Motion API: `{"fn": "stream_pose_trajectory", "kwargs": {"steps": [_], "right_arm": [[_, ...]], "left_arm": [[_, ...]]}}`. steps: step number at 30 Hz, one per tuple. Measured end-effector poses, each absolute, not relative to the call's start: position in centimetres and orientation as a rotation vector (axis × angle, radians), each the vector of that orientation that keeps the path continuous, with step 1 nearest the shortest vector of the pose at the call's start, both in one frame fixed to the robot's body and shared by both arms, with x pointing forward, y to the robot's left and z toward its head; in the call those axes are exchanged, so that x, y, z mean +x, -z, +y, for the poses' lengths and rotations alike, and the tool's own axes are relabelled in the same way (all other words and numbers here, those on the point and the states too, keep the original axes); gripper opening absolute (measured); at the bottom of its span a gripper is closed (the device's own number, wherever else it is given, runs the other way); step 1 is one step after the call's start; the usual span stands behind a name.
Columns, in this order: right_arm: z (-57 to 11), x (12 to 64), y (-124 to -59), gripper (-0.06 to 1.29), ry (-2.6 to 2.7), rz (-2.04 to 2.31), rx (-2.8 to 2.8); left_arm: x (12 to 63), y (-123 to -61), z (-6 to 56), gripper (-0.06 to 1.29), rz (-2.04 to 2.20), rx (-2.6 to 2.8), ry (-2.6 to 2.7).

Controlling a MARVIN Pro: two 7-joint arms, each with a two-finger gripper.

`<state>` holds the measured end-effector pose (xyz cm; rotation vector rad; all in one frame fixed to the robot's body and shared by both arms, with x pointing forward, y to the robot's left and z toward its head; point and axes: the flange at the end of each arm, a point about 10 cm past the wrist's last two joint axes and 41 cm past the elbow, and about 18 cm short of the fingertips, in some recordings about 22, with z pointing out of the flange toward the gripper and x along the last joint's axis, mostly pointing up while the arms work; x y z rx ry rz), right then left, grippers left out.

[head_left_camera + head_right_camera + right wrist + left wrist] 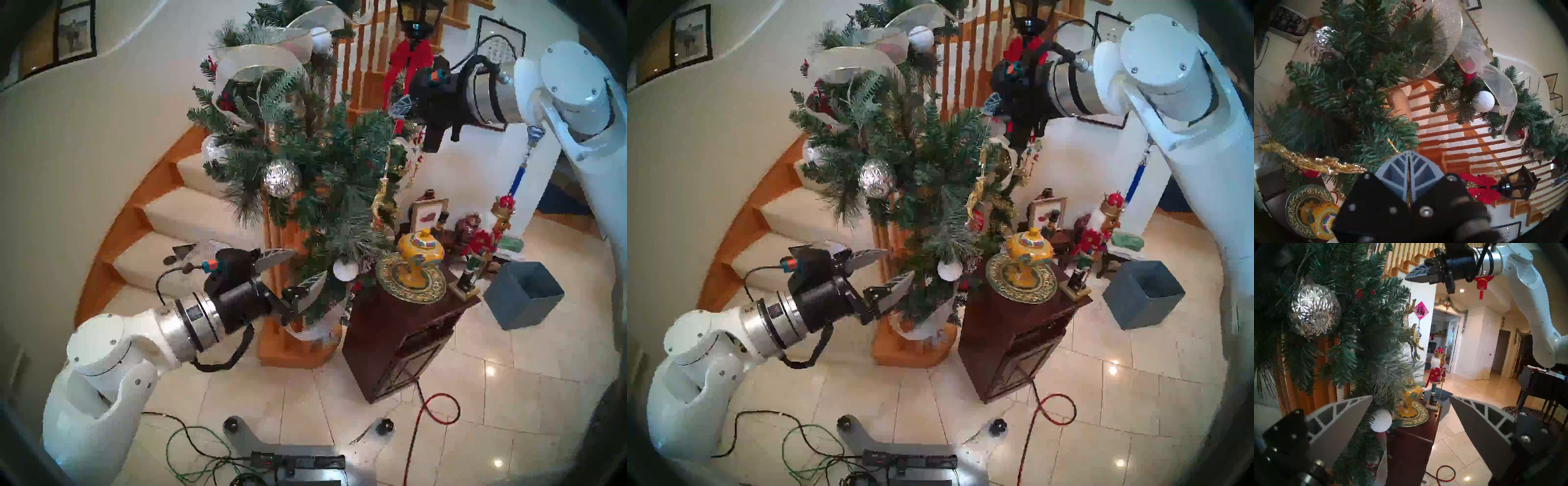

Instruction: Hang the ornament onto the Christmas-tree-style decoration

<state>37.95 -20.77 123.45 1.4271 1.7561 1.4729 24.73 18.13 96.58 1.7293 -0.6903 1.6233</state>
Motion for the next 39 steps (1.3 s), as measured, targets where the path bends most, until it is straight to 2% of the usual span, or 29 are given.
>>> {"fn": "stream_pose_trajectory", "kwargs": {"steps": [39], "right_arm": [[-20.65,38.93,-123.19,-0.04,-1.442,1.763,1.478]], "left_arm": [[24.73,-96.58,18.13,1.23,-0.69,1.729,-1.623]]}}
